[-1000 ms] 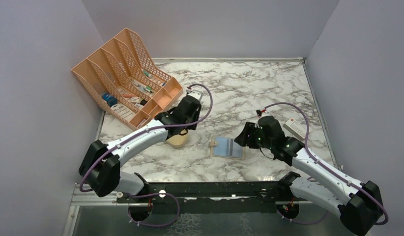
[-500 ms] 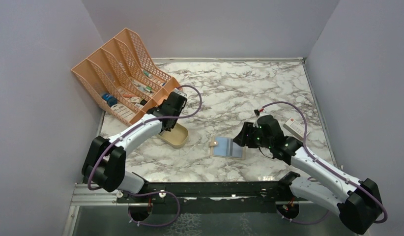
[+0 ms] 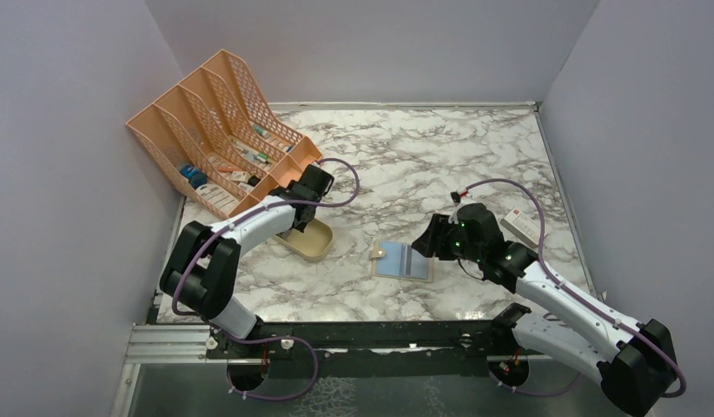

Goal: Put the credit cards into the card holder
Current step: Pick up the credit card from the storage box, then insert the credit card into the card holder.

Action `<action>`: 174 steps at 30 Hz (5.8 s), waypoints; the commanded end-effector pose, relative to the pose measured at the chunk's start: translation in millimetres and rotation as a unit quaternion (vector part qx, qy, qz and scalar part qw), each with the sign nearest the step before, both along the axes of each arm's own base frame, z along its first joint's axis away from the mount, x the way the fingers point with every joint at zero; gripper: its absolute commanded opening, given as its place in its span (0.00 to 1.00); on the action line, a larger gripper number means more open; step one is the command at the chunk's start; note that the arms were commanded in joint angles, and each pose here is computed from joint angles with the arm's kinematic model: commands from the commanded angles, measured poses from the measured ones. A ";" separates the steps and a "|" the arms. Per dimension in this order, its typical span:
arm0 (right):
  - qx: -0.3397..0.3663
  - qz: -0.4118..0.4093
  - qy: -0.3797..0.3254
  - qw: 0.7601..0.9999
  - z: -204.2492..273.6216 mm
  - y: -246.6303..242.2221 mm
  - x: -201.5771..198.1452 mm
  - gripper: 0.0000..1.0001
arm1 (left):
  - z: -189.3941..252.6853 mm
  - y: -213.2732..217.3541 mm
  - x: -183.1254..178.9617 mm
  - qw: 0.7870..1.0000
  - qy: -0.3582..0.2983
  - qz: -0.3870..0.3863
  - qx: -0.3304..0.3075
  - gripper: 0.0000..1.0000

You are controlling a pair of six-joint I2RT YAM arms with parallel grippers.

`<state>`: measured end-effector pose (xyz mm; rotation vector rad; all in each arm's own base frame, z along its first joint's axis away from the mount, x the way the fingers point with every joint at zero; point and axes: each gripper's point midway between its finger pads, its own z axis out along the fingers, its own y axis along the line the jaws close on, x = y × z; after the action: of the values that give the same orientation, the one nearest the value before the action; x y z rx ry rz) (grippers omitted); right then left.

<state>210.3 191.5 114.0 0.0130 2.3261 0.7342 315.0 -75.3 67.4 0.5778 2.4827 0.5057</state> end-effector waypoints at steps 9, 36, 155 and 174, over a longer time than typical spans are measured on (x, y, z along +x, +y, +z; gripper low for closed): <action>0.005 0.008 -0.017 1.000 7.7 3.6 4.9 0.49 | 25.7 7.7 18.2 0.999 -0.038 0.019 0.027 0.33; 0.022 0.032 0.026 0.999 -0.2 8.4 -15.2 0.49 | 97.6 -68.8 -12.3 0.966 -0.047 -0.023 -0.253 0.00; -0.048 -0.044 0.141 0.988 -103.5 -16.0 -27.8 0.26 | -28.8 -279.0 -98.8 0.796 0.145 0.060 -0.585 0.00; -0.025 -0.042 0.148 0.988 -103.0 -9.7 -30.8 0.26 | -55.5 -269.4 -95.8 0.819 0.112 0.069 -0.559 0.00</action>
<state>195.5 177.7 20.9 0.2088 2.5497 0.6182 226.0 -356.6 40.2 -0.0459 2.4428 -1.1258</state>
